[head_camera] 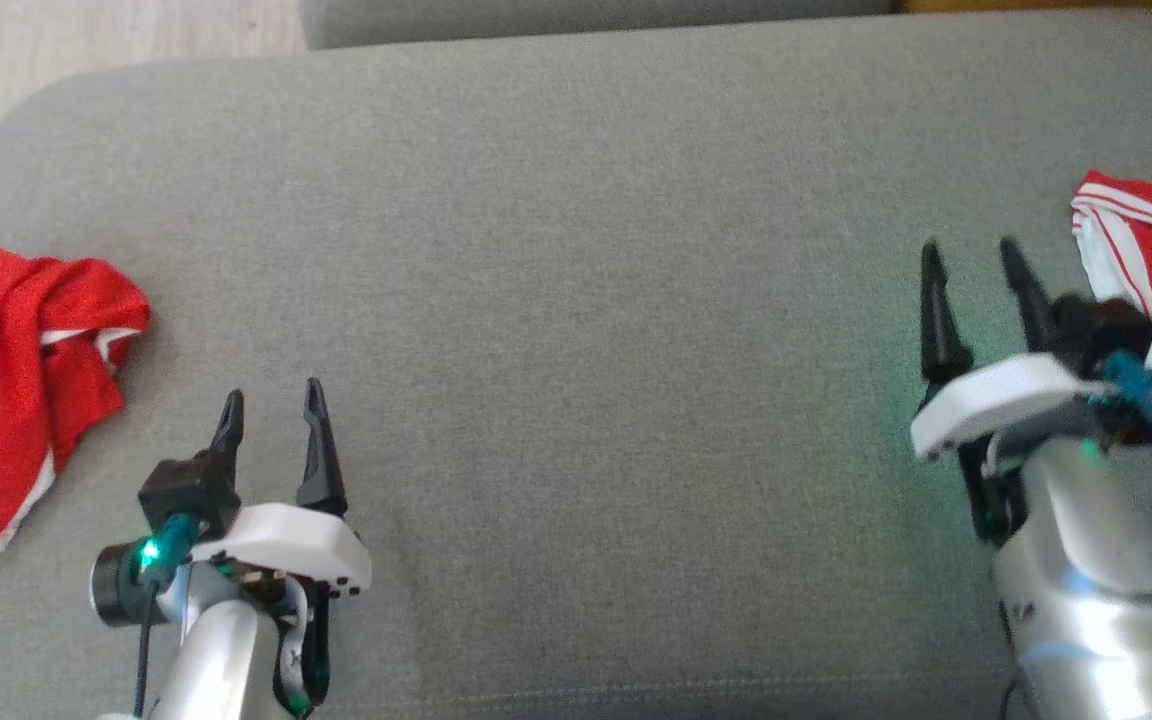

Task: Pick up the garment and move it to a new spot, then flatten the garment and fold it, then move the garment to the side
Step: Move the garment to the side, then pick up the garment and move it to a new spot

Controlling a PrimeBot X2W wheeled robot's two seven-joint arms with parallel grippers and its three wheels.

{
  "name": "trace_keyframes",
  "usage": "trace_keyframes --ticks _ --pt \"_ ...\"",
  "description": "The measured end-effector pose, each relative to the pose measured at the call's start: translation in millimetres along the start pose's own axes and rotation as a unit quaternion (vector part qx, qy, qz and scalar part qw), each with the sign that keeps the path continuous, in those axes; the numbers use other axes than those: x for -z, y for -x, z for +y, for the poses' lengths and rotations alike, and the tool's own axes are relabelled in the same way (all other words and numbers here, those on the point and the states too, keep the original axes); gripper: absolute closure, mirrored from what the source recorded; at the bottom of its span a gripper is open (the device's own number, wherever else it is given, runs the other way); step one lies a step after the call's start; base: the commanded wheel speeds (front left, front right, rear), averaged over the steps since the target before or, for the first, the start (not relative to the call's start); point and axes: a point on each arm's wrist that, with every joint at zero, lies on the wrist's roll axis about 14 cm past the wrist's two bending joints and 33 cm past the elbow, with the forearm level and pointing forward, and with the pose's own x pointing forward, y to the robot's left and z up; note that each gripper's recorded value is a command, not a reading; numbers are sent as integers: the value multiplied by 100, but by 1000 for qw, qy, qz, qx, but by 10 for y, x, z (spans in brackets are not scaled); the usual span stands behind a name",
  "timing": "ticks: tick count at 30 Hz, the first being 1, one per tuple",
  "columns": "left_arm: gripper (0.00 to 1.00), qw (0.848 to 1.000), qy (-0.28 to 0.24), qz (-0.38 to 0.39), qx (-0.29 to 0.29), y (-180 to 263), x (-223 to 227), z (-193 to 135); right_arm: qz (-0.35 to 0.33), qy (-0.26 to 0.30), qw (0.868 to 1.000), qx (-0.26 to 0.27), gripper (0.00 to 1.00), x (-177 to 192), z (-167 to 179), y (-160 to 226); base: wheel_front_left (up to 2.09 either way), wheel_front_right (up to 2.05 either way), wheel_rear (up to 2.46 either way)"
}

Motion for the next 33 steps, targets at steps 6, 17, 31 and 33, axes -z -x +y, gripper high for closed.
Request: trace_keyframes --ticks 6,17,31,33 --pt "0 1000 2 -9 -29 150 -58 188 10 -6 1000 -7 0 98 93 173 0 0 0" --pt "0 999 2 -10 -52 381 -51 344 17 -23 1000 -11 0 208 174 438 0 0 0" --pt "0 996 6 -10 -85 507 -39 567 21 -16 998 -59 0 225 529 246 0 0 0" --pt "0 995 6 -9 -100 569 -32 657 21 -14 997 -77 0 228 664 189 0 0 0"
